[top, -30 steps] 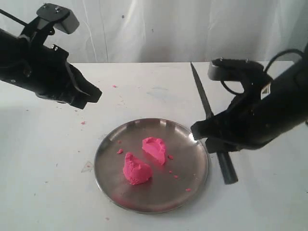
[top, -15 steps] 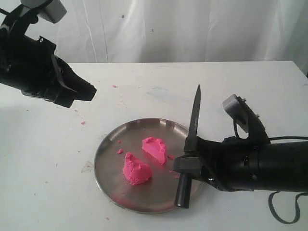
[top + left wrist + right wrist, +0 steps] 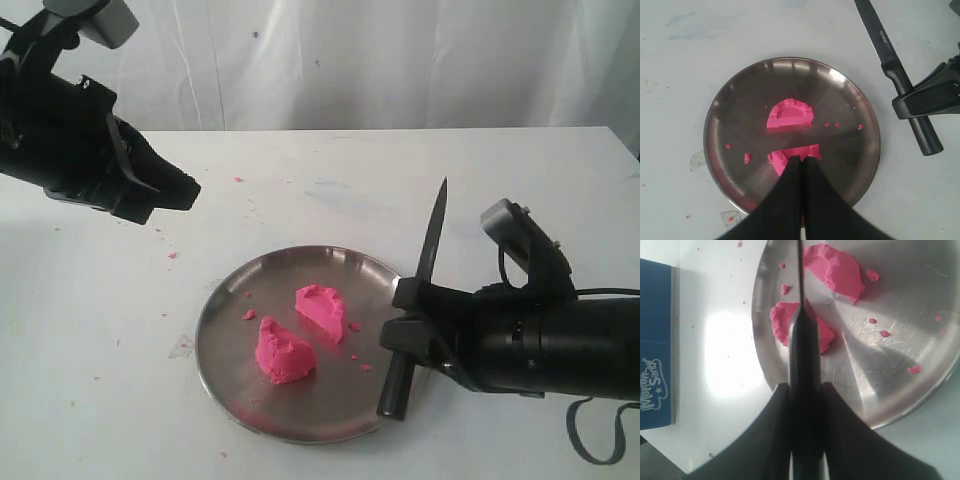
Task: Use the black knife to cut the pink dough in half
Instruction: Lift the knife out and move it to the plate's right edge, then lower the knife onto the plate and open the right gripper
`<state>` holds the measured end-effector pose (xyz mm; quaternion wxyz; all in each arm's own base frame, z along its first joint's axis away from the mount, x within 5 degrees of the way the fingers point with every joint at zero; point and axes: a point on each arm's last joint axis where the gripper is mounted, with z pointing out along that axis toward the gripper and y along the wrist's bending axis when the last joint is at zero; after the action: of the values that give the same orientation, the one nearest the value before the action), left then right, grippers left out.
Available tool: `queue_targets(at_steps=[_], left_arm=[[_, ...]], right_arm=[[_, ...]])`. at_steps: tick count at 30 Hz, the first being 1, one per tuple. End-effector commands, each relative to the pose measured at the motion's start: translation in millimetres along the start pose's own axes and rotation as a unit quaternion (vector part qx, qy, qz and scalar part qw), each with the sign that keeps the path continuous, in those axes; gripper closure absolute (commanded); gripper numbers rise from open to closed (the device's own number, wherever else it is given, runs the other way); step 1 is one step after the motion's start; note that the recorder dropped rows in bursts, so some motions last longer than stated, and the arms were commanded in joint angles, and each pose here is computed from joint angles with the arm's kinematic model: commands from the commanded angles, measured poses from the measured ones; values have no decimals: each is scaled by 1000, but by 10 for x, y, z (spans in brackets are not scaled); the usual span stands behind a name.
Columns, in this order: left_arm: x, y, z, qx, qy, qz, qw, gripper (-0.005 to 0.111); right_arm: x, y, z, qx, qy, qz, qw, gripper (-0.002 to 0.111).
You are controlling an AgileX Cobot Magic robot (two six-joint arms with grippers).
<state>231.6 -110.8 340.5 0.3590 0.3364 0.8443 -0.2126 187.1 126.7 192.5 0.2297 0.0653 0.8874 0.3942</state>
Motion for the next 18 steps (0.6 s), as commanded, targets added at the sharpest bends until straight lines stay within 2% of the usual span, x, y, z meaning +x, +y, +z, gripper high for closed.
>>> queue_targets(at_steps=[1,18], left_arm=[[12,-29,-18,5,0,-2,1000,107],[12,-29,-18,5,0,-2,1000,107]], right_arm=[[-11,-34,0,9,-5,-16,1000,108],[-100,-164,492,21,68,-6,997,108]])
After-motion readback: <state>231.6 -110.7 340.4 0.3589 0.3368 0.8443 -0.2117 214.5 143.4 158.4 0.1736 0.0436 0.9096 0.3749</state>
